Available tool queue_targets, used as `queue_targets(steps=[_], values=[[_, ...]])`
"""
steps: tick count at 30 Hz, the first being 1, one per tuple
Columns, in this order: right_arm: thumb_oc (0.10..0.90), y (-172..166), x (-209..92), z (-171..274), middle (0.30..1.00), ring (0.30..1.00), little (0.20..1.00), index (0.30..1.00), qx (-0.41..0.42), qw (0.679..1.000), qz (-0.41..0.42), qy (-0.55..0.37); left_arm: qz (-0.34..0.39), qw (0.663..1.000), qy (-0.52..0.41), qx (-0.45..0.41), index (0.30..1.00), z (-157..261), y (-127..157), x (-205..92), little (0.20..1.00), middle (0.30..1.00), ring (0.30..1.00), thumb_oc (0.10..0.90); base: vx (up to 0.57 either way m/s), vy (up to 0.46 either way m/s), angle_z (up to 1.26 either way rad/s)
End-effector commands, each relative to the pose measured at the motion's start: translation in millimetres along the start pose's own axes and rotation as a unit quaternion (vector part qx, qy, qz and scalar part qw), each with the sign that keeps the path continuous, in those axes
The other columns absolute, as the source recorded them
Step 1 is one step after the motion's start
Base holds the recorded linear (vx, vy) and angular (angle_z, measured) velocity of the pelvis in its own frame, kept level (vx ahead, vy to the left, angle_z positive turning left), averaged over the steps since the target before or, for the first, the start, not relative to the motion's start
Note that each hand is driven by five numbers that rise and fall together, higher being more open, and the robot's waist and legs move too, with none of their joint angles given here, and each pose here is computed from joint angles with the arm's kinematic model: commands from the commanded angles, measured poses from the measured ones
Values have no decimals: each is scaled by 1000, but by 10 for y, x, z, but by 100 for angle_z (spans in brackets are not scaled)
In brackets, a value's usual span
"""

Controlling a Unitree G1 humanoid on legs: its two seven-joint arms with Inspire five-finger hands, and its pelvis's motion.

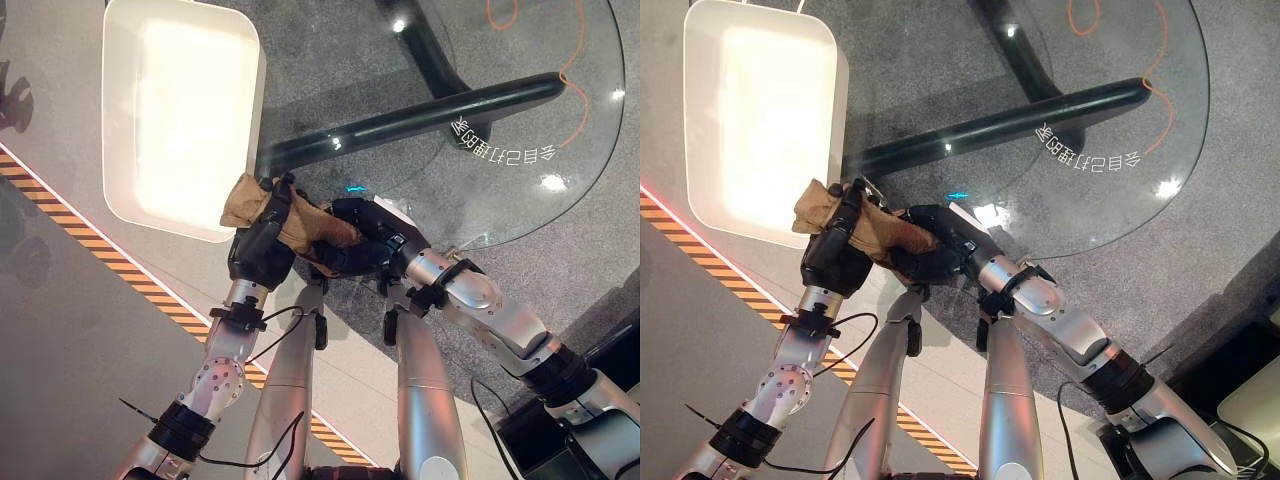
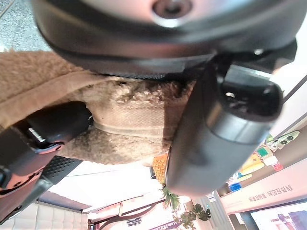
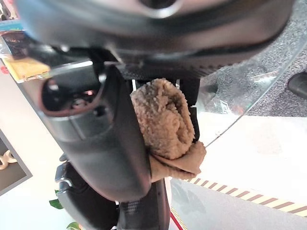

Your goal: Wipe the table with a cloth and put it in the basket.

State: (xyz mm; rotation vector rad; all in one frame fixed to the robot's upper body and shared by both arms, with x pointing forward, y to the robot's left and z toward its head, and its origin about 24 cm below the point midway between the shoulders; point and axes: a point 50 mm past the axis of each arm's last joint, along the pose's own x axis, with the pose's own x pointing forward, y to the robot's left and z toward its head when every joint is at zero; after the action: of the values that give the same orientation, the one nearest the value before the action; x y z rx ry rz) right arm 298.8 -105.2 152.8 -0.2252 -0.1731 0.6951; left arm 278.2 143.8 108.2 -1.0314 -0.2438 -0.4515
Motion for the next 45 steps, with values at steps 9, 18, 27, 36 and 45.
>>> queue_targets(steps=[9,18,27,36,45], values=[[800,91,-68,491,900,900,900,900,-26,991,24,-127,-167,985,-25,-31,300,32,-544,22,200,300,300,100,0,0,0],[800,-71,-292,630,900,900,900,900,-71,983,-27,-167,-160,986,-43,-21,300,113,-485,-57,200,300,300,100,0,0,0],[800,-182,-471,756,900,900,900,900,-90,969,-68,-218,-152,987,-59,-11,300,180,-426,-109,200,300,300,100,0,0,0],[800,-296,-589,795,900,900,900,900,-90,961,-109,-238,-146,986,-80,5,300,257,-404,-128,200,300,300,100,0,0,0],[800,-282,-597,566,900,900,900,900,-48,976,-107,-184,-154,951,-226,143,300,734,-523,-186,200,300,300,100,0,0,0]])
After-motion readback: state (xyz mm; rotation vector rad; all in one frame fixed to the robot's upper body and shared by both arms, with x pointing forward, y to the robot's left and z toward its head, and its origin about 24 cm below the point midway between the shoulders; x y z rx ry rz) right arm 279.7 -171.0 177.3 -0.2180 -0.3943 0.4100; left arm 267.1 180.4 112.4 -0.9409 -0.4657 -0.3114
